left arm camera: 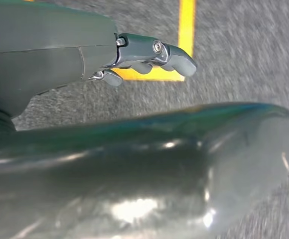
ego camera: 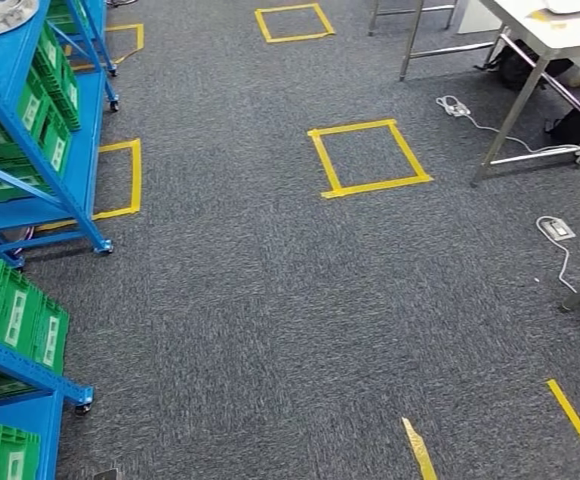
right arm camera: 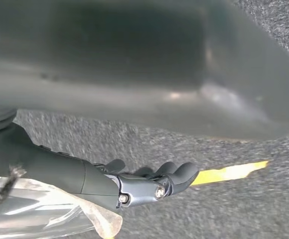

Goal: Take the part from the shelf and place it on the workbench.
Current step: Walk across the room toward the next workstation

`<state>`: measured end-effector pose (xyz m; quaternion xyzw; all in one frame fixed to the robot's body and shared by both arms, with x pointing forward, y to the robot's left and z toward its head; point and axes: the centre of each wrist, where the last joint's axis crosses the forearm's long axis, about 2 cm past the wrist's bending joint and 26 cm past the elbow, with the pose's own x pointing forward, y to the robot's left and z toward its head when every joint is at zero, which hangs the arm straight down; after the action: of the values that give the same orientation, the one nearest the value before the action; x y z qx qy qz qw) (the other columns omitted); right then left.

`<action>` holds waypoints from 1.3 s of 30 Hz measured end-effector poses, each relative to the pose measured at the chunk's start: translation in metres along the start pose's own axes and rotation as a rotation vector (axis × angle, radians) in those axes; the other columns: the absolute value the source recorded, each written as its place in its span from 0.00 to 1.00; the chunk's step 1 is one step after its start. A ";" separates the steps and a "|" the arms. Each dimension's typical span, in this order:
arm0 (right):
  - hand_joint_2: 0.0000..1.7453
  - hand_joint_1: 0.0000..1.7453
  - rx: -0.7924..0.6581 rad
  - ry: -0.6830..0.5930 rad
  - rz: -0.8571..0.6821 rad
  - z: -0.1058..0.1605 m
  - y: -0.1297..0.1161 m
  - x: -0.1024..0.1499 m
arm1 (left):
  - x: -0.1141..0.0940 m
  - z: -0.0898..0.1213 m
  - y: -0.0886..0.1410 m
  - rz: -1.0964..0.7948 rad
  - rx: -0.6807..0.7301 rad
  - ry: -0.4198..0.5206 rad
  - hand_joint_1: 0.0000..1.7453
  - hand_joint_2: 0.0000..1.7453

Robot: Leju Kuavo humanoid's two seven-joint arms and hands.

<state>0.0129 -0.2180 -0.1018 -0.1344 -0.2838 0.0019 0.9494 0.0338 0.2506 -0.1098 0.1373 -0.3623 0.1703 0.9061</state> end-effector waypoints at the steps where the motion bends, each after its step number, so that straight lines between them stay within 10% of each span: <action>1: 0.00 0.00 -0.001 0.002 0.000 0.000 0.000 -0.001 | 0.001 -0.001 -0.001 0.002 0.000 -0.003 0.00 0.00; 39: 0.00 0.00 -0.010 -0.005 0.001 0.001 -0.002 -0.002 | 0.002 -0.001 -0.002 0.003 -0.001 -0.009 0.00 0.00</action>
<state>0.0106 -0.2204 -0.1019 -0.1393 -0.2860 0.0013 0.9481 0.0365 0.2498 -0.1095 0.1369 -0.3666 0.1707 0.9043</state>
